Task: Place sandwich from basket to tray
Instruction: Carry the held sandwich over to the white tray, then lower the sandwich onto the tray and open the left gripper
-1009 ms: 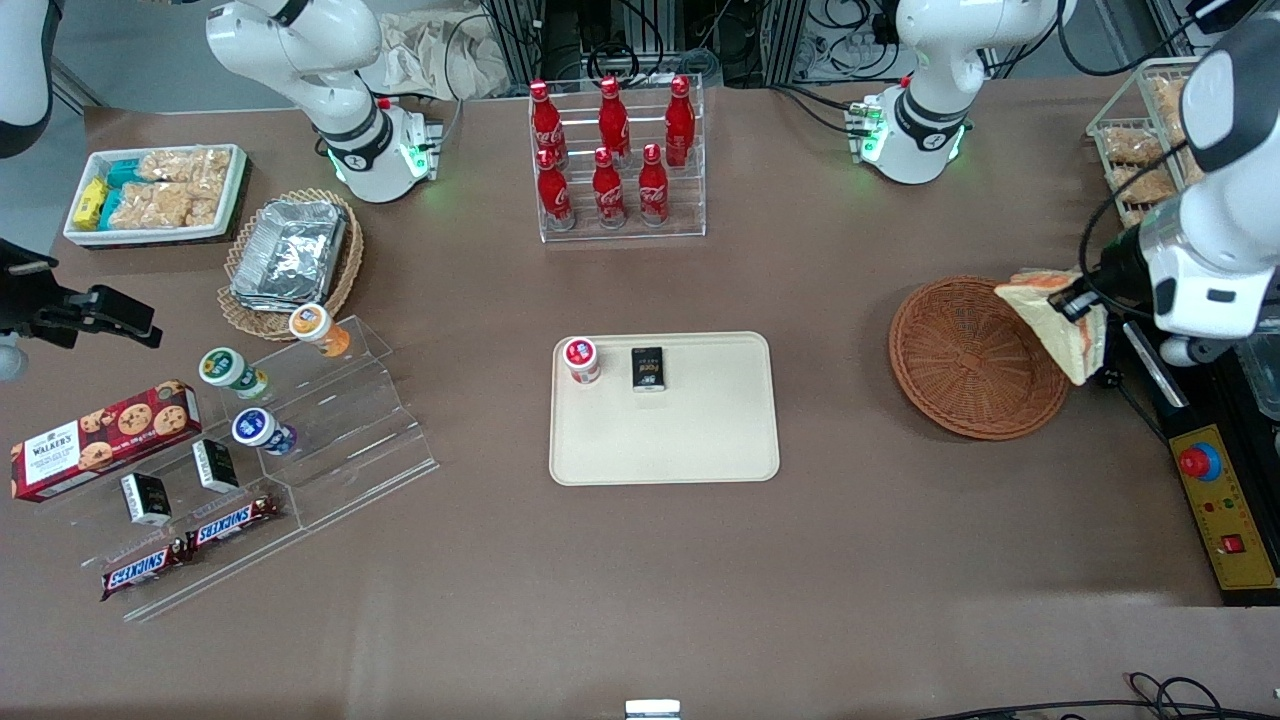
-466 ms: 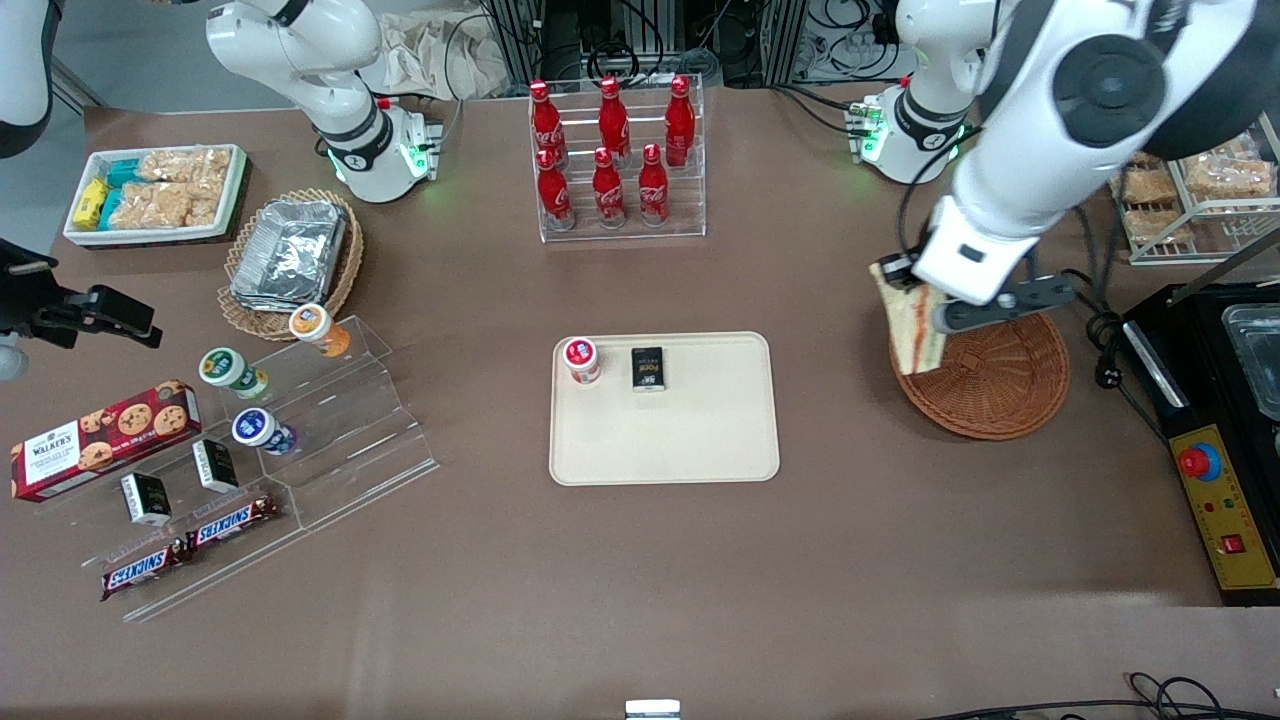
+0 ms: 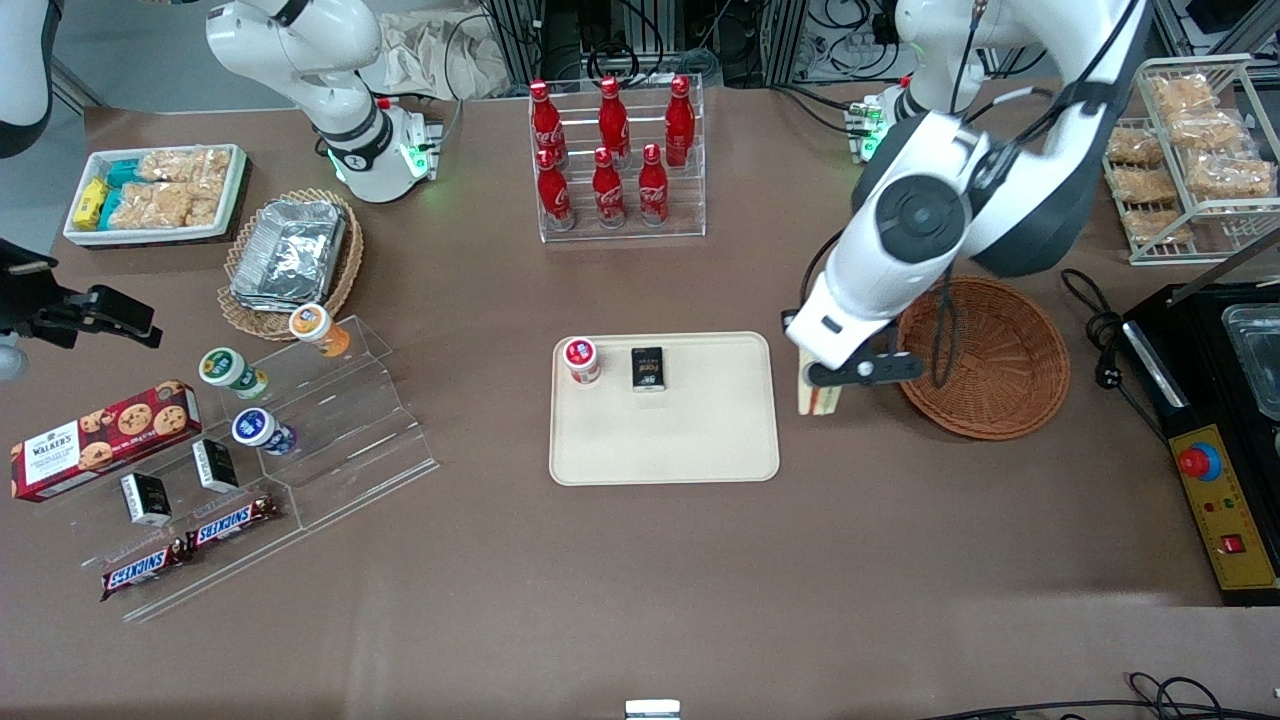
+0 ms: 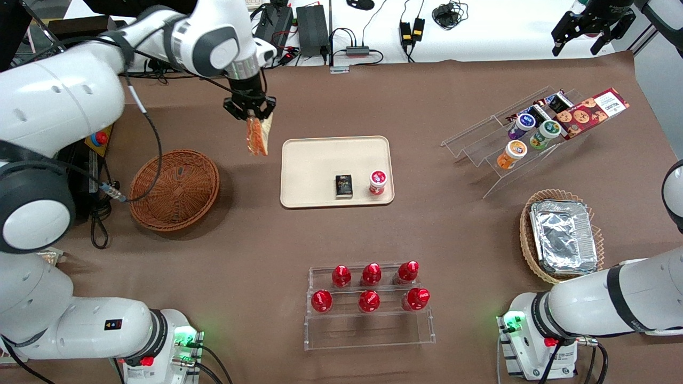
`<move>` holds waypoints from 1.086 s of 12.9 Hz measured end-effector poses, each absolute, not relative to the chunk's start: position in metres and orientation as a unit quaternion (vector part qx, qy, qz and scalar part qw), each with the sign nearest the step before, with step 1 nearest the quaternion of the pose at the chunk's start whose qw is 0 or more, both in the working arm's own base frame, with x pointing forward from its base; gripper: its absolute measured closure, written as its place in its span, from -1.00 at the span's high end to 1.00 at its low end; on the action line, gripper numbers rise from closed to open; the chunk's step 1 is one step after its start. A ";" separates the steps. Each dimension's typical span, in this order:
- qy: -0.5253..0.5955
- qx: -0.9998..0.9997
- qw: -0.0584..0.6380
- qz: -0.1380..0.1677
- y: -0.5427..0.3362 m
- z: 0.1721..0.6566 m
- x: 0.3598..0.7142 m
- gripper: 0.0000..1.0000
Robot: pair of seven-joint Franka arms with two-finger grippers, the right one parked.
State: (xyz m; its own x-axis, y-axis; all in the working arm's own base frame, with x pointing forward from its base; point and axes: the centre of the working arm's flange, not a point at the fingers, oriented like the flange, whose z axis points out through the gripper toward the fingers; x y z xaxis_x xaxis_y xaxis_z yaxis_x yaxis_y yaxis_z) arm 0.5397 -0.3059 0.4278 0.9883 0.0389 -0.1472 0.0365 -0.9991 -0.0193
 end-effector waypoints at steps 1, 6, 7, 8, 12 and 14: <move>-0.011 -0.997 0.011 0.075 -0.315 0.408 0.542 -0.59; -0.005 -0.998 0.028 0.059 -0.343 0.321 0.549 -0.59; 0.000 -0.998 0.028 0.059 -0.349 0.307 0.548 -0.59; 0.003 -0.998 0.024 0.059 -0.355 0.296 0.547 -0.59; 0.008 -0.998 0.027 0.058 -0.365 0.265 0.544 -0.59; 0.007 -0.998 0.022 0.057 -0.367 0.255 0.545 -0.59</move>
State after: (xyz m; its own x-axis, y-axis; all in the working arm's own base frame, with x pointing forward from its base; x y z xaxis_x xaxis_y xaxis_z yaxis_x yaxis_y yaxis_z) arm 0.5448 -0.3666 0.2545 0.9935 -0.0120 -0.1132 -0.0170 -0.9989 -0.0433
